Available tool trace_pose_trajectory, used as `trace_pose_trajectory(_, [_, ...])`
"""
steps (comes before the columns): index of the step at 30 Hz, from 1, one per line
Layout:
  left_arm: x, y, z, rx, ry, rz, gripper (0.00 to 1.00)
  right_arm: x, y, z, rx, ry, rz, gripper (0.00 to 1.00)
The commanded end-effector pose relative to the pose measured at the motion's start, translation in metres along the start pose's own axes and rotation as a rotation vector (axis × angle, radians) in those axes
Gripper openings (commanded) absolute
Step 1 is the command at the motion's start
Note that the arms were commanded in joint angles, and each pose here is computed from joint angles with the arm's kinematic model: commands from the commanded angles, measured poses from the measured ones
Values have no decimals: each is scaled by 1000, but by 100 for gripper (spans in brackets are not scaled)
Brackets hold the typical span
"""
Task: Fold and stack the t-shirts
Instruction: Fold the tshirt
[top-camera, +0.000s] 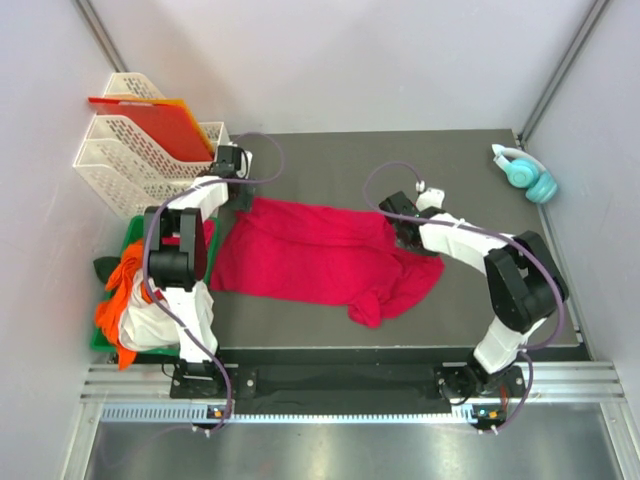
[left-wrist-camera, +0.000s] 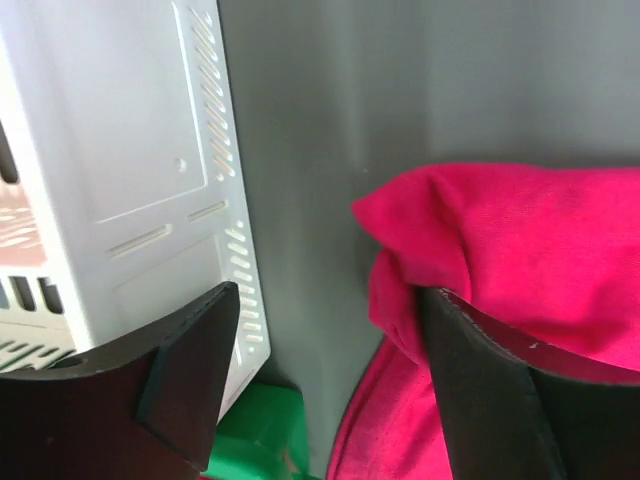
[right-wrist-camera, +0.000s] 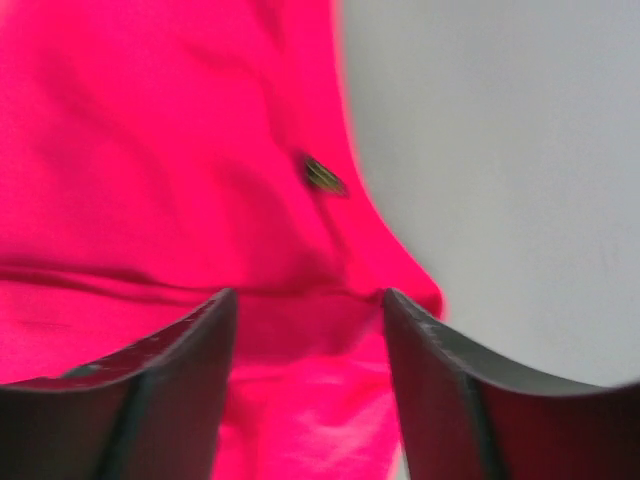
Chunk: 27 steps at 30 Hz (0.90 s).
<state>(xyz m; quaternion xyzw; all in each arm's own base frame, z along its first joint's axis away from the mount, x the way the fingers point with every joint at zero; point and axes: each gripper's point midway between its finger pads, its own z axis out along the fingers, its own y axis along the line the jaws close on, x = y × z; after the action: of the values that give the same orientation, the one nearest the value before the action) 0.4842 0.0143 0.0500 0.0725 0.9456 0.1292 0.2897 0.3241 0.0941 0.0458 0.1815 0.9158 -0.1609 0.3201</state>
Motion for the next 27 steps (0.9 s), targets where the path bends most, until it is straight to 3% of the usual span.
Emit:
trace_pose_trajectory(1, [-59, 10, -37, 48, -181, -90, 79, -83, 44, -32, -136, -157, 42, 64])
trace_pose_trajectory(8, [-77, -9, -29, 117, -197, -103, 67, -112, 74, -35, -183, -190, 18, 64])
trace_pose_trajectory(12, [-67, -24, -6, 134, -147, -83, 64, -105, 81, -13, -164, -164, -6, 62])
trace_pose_trajectory(17, [-58, -36, 13, 144, -108, -73, 61, -96, 89, 12, -154, -120, -30, 53])
trace_pose_trajectory(27, [-54, -54, 21, 161, -90, -30, 57, -85, 92, 39, -138, -51, -15, 51])
